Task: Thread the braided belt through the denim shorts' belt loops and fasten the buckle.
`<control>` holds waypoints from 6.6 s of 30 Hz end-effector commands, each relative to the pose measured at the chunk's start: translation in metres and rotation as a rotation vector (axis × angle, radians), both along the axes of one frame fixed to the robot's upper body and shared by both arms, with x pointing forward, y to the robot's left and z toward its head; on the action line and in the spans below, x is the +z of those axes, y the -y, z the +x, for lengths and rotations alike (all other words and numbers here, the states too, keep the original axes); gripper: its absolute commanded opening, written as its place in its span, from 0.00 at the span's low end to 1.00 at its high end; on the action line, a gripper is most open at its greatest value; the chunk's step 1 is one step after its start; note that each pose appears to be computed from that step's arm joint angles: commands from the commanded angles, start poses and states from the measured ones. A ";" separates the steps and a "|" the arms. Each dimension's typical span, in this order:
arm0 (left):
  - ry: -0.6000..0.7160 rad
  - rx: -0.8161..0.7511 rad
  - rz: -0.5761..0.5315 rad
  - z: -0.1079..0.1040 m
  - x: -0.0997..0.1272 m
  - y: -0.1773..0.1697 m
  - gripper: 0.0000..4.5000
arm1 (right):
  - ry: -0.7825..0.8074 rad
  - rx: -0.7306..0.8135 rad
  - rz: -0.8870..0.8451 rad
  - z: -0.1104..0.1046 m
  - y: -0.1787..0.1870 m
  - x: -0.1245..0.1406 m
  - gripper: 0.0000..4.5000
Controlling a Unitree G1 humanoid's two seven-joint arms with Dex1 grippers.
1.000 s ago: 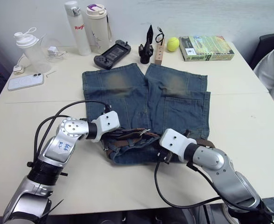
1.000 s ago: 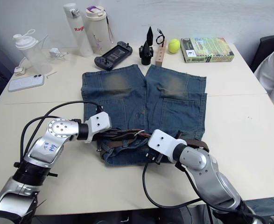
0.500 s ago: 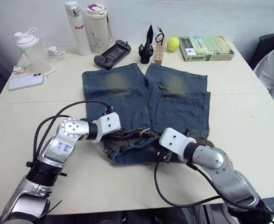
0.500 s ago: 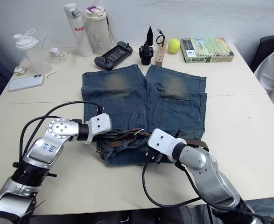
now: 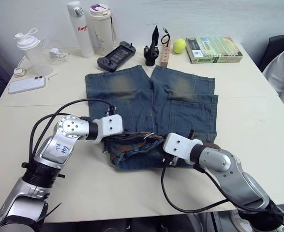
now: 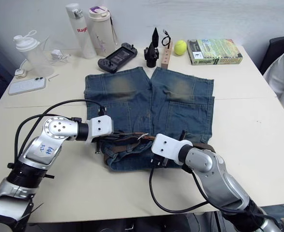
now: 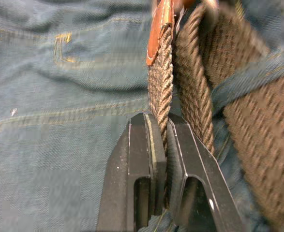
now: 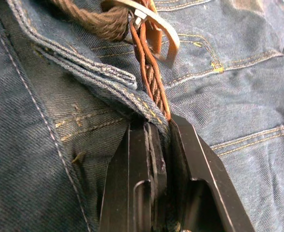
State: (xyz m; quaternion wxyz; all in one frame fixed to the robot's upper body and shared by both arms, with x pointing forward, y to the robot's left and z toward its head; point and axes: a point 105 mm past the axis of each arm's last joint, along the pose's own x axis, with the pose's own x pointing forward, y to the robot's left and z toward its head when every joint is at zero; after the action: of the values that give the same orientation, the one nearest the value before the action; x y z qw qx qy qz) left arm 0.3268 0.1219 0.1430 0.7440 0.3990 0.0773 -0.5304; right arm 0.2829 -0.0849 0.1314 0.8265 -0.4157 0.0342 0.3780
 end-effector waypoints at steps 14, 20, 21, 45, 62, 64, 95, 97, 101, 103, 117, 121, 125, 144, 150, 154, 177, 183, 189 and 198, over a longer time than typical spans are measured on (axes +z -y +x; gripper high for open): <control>0.072 -0.067 0.063 0.001 0.010 0.004 0.00 | 0.070 0.028 -0.025 0.001 -0.003 0.011 0.01; 0.063 -0.071 0.061 0.000 0.008 0.005 0.00 | 0.096 0.040 -0.023 0.003 -0.008 0.018 0.01; 0.062 -0.070 0.060 0.000 0.008 0.005 0.00 | 0.099 0.043 -0.022 0.004 -0.009 0.019 0.01; 0.074 0.044 0.030 0.002 0.019 -0.015 0.00 | 0.139 0.041 -0.045 0.019 -0.015 0.028 0.01; 0.039 0.020 0.069 -0.008 0.009 -0.019 0.00 | 0.196 0.223 -0.104 0.019 -0.045 0.026 0.01; 0.040 0.013 0.072 -0.008 0.008 -0.018 0.00 | 0.205 0.242 -0.109 0.017 -0.049 0.026 0.01; -0.104 0.164 -0.398 0.004 0.026 -0.003 0.00 | 0.162 0.223 -0.074 0.010 -0.053 0.017 0.01; -0.122 0.213 -0.439 0.004 0.028 -0.009 0.00 | 0.164 0.206 -0.072 0.012 -0.052 0.016 0.01; -0.154 0.311 -0.519 0.004 0.029 -0.020 0.00 | 0.202 0.192 -0.097 0.015 -0.049 0.015 0.01; -0.169 0.345 -0.524 0.001 0.027 -0.025 0.00 | 0.239 0.201 -0.131 0.017 -0.048 0.014 0.01; -0.241 0.389 -0.368 -0.037 -0.003 -0.042 0.00 | 0.326 0.170 -0.196 0.030 -0.039 0.016 0.01; -0.214 0.390 -0.377 -0.035 0.001 -0.042 0.00 | 0.316 0.165 -0.182 0.031 -0.038 0.016 0.01; -0.115 0.439 -0.488 -0.014 0.024 -0.044 0.00 | 0.156 0.185 -0.136 0.015 -0.037 -0.003 0.01; -0.126 0.261 -0.533 -0.032 0.024 -0.008 0.00 | -0.127 0.256 -0.039 -0.038 -0.009 0.000 0.75; -0.125 0.235 -0.471 -0.040 0.014 -0.011 0.00 | -0.311 0.323 0.215 -0.051 -0.013 0.031 0.75; -0.125 0.228 -0.473 -0.041 0.014 -0.010 0.00 | -0.308 0.274 0.383 -0.033 -0.028 0.048 0.63; -0.078 0.256 -0.501 -0.031 0.029 -0.014 0.00 | -0.319 0.139 0.185 -0.014 -0.059 -0.018 0.00; -0.080 0.260 -0.499 -0.029 0.028 -0.012 0.00 | -0.203 0.205 -0.011 -0.017 -0.053 -0.031 0.00; -0.081 0.266 -0.495 -0.028 0.027 -0.013 0.00 | -0.133 0.252 -0.114 -0.019 -0.048 -0.038 0.00; -0.082 0.261 -0.490 -0.024 0.027 -0.011 0.00 | -0.098 0.321 -0.230 -0.022 -0.052 -0.049 0.00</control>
State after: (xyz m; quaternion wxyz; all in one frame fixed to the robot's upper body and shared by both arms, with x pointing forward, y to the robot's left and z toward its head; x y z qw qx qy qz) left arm 0.3007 0.1338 0.1634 0.8769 0.1653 0.0417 -0.4495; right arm 0.2663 -0.0248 0.1131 0.7284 -0.4721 -0.0055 0.4965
